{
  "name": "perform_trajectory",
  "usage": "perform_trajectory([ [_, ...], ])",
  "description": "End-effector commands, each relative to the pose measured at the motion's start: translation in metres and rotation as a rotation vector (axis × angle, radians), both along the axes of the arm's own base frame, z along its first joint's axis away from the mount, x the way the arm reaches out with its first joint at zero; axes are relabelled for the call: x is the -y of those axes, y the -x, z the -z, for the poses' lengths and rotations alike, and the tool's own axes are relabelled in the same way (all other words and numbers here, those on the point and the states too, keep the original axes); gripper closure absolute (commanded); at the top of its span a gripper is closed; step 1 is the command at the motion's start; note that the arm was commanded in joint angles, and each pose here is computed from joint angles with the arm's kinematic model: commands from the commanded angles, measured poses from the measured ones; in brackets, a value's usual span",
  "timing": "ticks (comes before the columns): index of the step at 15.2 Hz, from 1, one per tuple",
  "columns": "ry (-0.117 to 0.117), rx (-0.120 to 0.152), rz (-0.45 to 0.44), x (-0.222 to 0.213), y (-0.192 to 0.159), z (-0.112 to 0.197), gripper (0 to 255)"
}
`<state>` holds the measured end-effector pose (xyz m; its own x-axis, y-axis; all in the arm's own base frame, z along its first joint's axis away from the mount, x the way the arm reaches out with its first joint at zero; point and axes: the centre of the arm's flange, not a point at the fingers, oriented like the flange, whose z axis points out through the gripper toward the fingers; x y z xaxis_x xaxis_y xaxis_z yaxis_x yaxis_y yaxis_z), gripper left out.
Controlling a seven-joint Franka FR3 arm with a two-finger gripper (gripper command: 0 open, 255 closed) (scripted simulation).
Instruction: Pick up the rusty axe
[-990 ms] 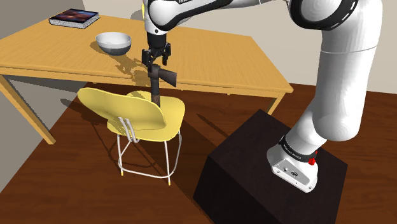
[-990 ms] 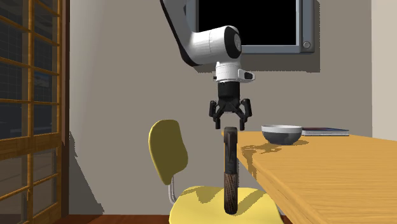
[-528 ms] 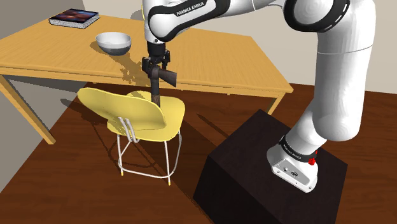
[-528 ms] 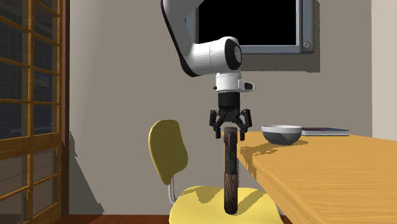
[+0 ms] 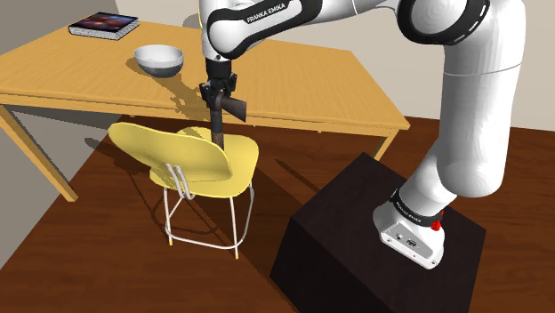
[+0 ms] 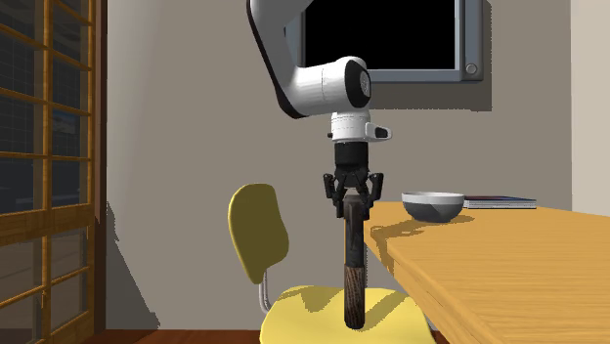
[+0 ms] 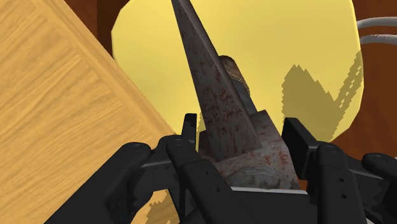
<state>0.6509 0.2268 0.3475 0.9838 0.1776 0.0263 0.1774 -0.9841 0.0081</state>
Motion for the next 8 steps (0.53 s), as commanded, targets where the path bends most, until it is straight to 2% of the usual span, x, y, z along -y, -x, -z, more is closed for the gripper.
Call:
perform_trajectory([
  [1,0.0,-0.002,0.0,0.0,0.0,0.001,255],
  [8,0.0,-0.002,0.0,0.0,-0.001,-0.03,255],
])
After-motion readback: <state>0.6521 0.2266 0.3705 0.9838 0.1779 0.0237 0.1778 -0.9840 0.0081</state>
